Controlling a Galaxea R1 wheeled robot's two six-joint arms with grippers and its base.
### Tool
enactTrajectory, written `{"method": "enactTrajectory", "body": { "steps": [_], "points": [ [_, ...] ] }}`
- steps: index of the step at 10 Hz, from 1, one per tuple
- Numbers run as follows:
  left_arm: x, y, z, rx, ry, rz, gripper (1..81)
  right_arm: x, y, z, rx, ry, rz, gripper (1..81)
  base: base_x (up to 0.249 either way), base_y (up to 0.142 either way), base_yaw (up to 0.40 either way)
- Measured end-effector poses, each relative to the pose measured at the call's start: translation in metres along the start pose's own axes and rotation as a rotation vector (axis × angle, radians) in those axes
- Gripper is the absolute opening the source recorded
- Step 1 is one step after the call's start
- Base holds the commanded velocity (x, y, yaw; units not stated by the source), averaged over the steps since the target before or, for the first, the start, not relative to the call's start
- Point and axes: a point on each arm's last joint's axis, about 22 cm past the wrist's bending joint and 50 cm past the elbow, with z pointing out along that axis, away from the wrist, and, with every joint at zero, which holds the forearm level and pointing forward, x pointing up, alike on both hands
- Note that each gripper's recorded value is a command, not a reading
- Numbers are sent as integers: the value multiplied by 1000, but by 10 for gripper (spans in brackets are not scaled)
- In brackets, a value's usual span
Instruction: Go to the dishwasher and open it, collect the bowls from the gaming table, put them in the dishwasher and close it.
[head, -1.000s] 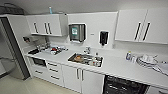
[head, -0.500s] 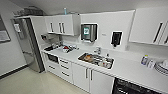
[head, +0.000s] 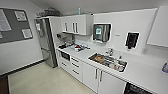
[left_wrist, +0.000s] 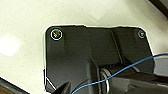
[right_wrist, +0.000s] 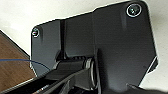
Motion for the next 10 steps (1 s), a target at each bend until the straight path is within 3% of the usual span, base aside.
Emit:
{"method": "enactTrajectory", "body": {
  "steps": [2,3,6,9,10],
  "points": [
    [0,0,0,-1,1,7,811,-1,0,0,4,8,-44,811,0,0,350],
    [-1,0,-1,-6,2,12,811,2,-3,-1,24,32,-60,811,0,0,350],
    [3,-2,-9,-32,17,22,811,3,-16,-10,108,52,-69,811,0,0,350],
    [2,-12,-13,-23,22,23,811,-5,-10,-15,120,50,-69,811,0,0,350],
    [-7,-22,-17,-11,9,20,811,-3,-8,-14,115,55,-69,811,0,0,350]
  ]
}}
